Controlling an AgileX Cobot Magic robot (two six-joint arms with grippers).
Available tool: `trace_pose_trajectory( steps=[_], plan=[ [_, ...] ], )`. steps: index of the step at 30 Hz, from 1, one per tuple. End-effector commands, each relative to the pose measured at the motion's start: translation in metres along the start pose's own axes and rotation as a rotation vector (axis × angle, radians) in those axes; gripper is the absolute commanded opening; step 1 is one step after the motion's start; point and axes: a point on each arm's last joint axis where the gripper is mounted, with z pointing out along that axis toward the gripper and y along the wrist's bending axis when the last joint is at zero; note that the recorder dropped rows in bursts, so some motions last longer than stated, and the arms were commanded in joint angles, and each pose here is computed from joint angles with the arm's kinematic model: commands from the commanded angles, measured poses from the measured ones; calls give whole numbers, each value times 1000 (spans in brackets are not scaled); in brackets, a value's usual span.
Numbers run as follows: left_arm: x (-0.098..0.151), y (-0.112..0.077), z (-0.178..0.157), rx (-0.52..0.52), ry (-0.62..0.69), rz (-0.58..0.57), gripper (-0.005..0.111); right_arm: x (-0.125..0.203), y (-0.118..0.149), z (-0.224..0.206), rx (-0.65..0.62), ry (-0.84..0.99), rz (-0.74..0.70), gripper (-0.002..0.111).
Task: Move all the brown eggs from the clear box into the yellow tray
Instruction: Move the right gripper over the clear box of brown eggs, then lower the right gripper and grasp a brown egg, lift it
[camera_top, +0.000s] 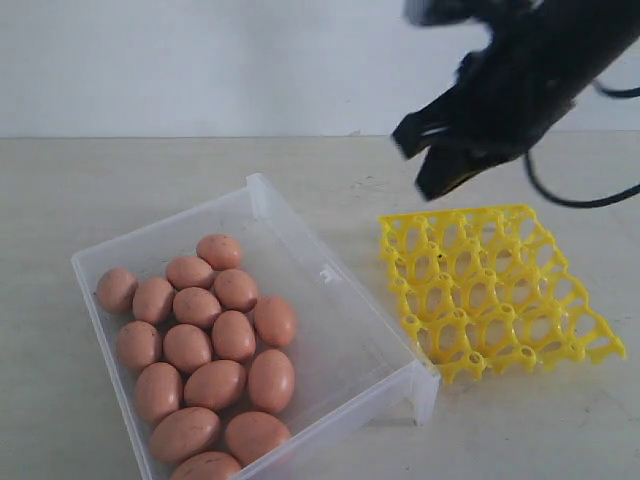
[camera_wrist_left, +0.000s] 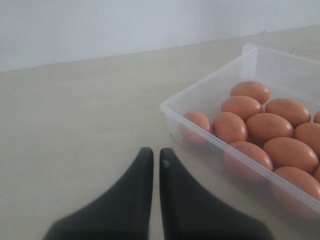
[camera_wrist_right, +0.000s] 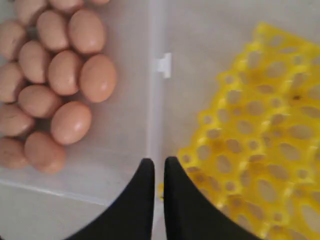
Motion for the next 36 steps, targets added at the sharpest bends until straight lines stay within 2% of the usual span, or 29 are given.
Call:
trace_pose_trajectory(
  steps=[1, 4, 8, 14, 18, 22, 24, 29, 30, 36],
  plan=[
    [0, -1, 0, 7, -5, -4, 4, -13, 42, 59, -125, 120, -90, 1],
    [0, -1, 0, 7, -5, -4, 4, -16, 65, 86, -131, 111, -127, 1],
    [0, -1, 0, 7, -5, -4, 4, -15, 82, 112, -130, 122, -82, 1],
    [0, -1, 0, 7, -5, -4, 4, -6, 87, 137, -154, 224, 83, 1],
    [0, -1, 0, 7, -5, -4, 4, -4, 87, 141, -164, 244, 92, 1],
    [0, -1, 0, 7, -5, -4, 4, -4, 87, 144, -168, 247, 42, 2],
    [0, -1, 0, 7, -5, -4, 4, -4, 87, 144, -171, 247, 39, 11],
    [0, -1, 0, 7, -5, -4, 4, -5, 87, 144, -170, 235, 40, 47],
    [0, -1, 0, 7, -5, -4, 4, -5, 87, 144, -169, 236, 52, 50],
    [0, -1, 0, 7, -5, -4, 4, -6, 87, 144, -152, 236, 181, 50]
  ],
)
